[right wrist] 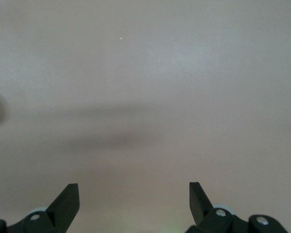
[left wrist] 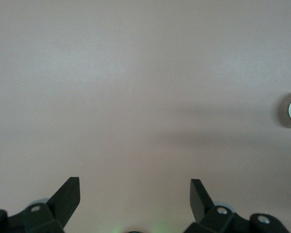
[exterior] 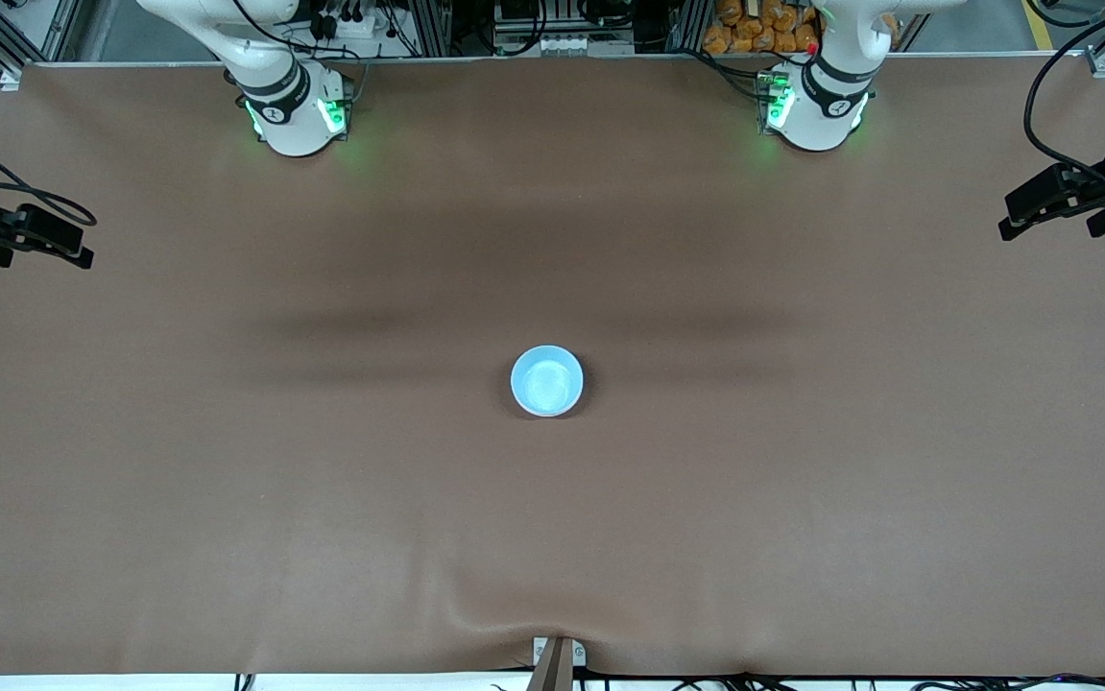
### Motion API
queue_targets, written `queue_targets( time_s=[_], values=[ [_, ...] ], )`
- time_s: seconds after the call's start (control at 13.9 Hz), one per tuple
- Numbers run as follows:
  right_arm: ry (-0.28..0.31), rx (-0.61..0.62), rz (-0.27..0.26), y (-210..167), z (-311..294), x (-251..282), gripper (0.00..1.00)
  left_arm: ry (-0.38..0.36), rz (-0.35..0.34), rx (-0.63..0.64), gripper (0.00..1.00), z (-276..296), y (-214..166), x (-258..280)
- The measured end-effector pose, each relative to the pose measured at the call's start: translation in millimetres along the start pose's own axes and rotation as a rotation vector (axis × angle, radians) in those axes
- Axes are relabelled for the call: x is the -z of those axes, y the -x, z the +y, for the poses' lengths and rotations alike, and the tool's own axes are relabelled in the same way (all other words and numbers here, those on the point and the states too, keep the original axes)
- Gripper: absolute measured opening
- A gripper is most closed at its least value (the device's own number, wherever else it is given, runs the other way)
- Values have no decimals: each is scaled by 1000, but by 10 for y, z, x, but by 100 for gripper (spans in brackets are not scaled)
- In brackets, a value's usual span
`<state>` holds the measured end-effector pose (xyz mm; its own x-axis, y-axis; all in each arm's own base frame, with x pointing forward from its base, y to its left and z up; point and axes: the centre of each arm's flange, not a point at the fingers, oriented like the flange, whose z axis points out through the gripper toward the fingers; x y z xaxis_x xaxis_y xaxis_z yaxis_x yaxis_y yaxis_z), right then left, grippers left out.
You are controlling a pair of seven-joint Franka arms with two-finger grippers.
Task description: Stack pink and blue bowls on white bowl
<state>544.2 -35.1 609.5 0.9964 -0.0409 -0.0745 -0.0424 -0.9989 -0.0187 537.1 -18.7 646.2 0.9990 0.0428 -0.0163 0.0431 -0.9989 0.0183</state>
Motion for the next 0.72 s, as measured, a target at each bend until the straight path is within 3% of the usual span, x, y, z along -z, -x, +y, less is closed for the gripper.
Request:
queue_targets(
  time_s=[0.72],
  values=[
    [4, 0, -8, 33, 1, 79, 100, -1, -13, -4, 100, 21, -58, -75]
  ],
)
